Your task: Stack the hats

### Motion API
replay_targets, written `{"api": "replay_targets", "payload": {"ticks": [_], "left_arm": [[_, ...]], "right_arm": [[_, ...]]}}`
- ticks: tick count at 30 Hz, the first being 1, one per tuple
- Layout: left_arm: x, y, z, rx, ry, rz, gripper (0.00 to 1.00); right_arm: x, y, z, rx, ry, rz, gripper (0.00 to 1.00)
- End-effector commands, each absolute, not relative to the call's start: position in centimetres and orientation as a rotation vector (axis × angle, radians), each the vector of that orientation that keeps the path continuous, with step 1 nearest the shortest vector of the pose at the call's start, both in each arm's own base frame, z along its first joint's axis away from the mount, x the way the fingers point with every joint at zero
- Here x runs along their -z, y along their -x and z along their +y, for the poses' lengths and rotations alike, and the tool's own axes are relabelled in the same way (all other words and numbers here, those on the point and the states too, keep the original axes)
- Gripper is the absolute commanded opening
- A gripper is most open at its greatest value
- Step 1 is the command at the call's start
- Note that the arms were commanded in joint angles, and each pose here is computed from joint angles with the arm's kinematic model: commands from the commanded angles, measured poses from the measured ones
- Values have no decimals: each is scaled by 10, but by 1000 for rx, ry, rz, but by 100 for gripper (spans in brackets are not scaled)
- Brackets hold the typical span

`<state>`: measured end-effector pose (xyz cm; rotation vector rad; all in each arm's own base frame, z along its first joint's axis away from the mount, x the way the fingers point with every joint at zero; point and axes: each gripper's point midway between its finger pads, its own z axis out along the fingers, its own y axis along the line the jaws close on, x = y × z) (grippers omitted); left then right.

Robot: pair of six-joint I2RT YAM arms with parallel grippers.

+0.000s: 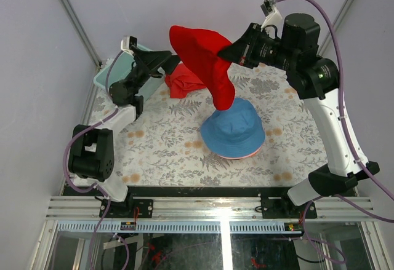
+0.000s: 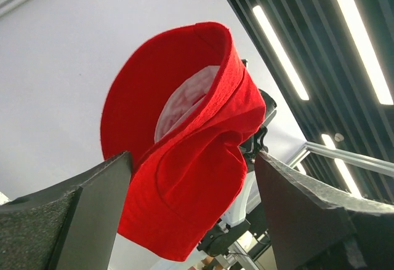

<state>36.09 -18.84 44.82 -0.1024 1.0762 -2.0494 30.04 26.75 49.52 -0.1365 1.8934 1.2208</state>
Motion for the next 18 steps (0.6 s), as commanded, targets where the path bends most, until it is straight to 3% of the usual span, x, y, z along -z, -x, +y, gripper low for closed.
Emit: {"api": "replay_targets", "payload": {"ticks": [1, 18], "left_arm": [[-467, -329, -200, 2092, -26, 1009, 80], [-430, -298, -222, 2113, -36, 1128, 79]], "right_arm": [[-521, -291, 265, -1269, 165, 1794, 0], [-518, -301, 262, -1269, 131, 1788, 0]]}}
